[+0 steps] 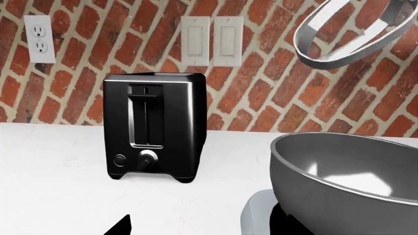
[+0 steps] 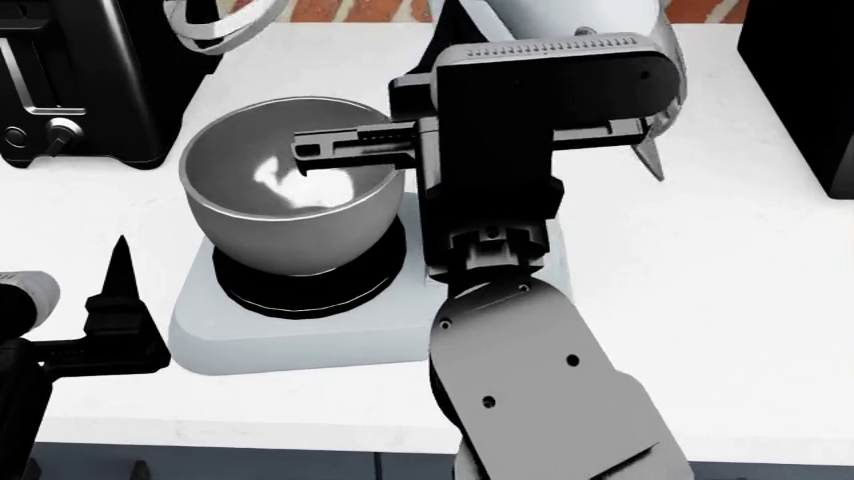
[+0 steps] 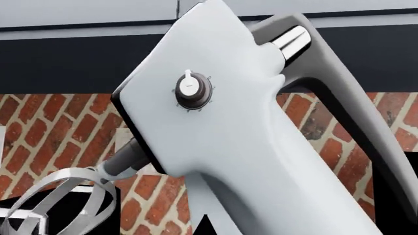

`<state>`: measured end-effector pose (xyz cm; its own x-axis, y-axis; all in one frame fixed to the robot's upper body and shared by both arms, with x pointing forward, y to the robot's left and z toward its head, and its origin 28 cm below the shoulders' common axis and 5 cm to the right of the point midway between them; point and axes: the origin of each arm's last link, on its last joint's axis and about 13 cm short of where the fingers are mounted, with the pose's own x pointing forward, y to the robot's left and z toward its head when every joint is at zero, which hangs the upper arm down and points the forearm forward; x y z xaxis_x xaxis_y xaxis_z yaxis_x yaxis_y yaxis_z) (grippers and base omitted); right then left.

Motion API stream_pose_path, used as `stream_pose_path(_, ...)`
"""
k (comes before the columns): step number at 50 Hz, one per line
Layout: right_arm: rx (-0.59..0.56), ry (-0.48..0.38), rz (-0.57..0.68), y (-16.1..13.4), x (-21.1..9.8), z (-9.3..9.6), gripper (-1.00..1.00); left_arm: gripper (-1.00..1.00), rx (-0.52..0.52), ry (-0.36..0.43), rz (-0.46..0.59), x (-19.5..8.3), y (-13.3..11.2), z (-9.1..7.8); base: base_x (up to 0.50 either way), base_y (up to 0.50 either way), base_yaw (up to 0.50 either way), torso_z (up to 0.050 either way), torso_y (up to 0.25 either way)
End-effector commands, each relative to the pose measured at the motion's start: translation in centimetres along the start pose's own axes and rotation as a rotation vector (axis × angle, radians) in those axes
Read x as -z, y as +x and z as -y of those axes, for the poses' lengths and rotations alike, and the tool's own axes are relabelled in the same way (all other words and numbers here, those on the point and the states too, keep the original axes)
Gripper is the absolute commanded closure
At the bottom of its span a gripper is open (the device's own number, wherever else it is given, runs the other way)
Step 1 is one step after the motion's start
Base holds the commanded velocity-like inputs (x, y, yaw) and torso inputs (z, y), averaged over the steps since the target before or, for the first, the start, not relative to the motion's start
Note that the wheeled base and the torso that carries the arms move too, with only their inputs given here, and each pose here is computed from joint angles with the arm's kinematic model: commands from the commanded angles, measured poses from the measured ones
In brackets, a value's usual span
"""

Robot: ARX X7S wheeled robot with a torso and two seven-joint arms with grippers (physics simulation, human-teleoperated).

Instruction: Open the stand mixer head.

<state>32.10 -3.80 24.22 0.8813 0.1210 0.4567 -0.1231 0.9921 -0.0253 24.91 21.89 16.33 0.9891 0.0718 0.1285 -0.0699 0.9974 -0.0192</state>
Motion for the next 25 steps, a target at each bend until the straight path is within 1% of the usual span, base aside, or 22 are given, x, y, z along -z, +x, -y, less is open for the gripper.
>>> stream_pose_path(1,0.019,-0.027,-0.012,-0.3,-0.7,0.6,-1.0,-1.0,-0.018,-0.042,0.032,0.1,-0.2,-0.4,0.0,0.0,0.0,0.0,0.0)
stream_pose_path(2,0.035,0.016,-0.035,-1.4,-1.2,0.9,-1.0,-1.0,-0.017,-0.047,0.032,0.1,-0.2,-0.4,0.0,0.0,0.0,0.0,0.0)
stream_pose_path(3,0.025,0.007,0.004,-2.0,-1.4,0.9,-1.0,-1.0,-0.019,-0.048,0.033,0.2,-0.2,-0.5,0.0,0.0,0.0,0.0,0.0)
stream_pose_path(4,0.052,0.023,-0.013,-3.0,-1.8,1.1,-1.0,-1.0,-0.022,-0.045,0.029,0.2,0.0,-0.4,0.0,0.0,0.0,0.0,0.0)
stream_pose_path(5,0.048,0.012,-0.011,-3.4,-2.0,1.2,-1.0,-1.0,-0.019,-0.045,0.032,0.2,0.0,-0.4,0.0,0.0,0.0,0.0,0.0)
stream_pose_path(6,0.069,0.005,0.006,-4.1,-2.4,1.4,-1.0,-1.0,-0.018,-0.044,0.035,0.0,-0.1,-0.3,0.0,0.0,0.0,0.0,0.0)
stream_pose_path(7,0.079,-0.004,-0.006,-4.4,-2.5,1.4,-1.0,-1.0,-0.018,-0.042,0.035,-0.1,-0.1,-0.2,0.0,0.0,0.0,0.0,0.0)
stream_pose_path(8,0.066,0.001,-0.002,-4.9,-2.7,1.4,-1.0,-1.0,-0.016,-0.041,0.037,-0.1,-0.1,-0.1,0.0,0.0,0.0,0.0,0.0)
stream_pose_path(9,0.073,-0.008,0.006,-5.2,-2.9,1.5,-1.0,-1.0,-0.016,-0.039,0.036,-0.1,-0.1,-0.1,0.0,0.0,0.0,0.0,0.0)
stream_pose_path(10,0.079,0.001,0.01,-5.4,-3.1,1.5,-1.0,-1.0,-0.014,-0.039,0.037,-0.1,0.0,-0.1,0.0,0.0,0.0,0.0,0.0)
stream_pose_path(13,0.051,-0.011,0.019,-6.4,-3.4,1.3,-1.0,-1.0,-0.01,-0.041,0.035,0.0,0.1,0.1,0.0,0.0,0.0,0.0,0.0)
stream_pose_path(16,0.051,0.011,0.018,-6.7,-3.5,1.3,-1.0,-1.0,-0.012,-0.041,0.035,-0.1,0.1,0.0,0.0,0.0,0.0,0.0,0.0)
stream_pose_path(25,0.032,0.014,0.012,-7.4,-3.3,1.3,-1.0,-1.0,-0.014,-0.04,0.033,-0.1,0.0,0.0,0.0,0.0,0.0,0.0,0.0)
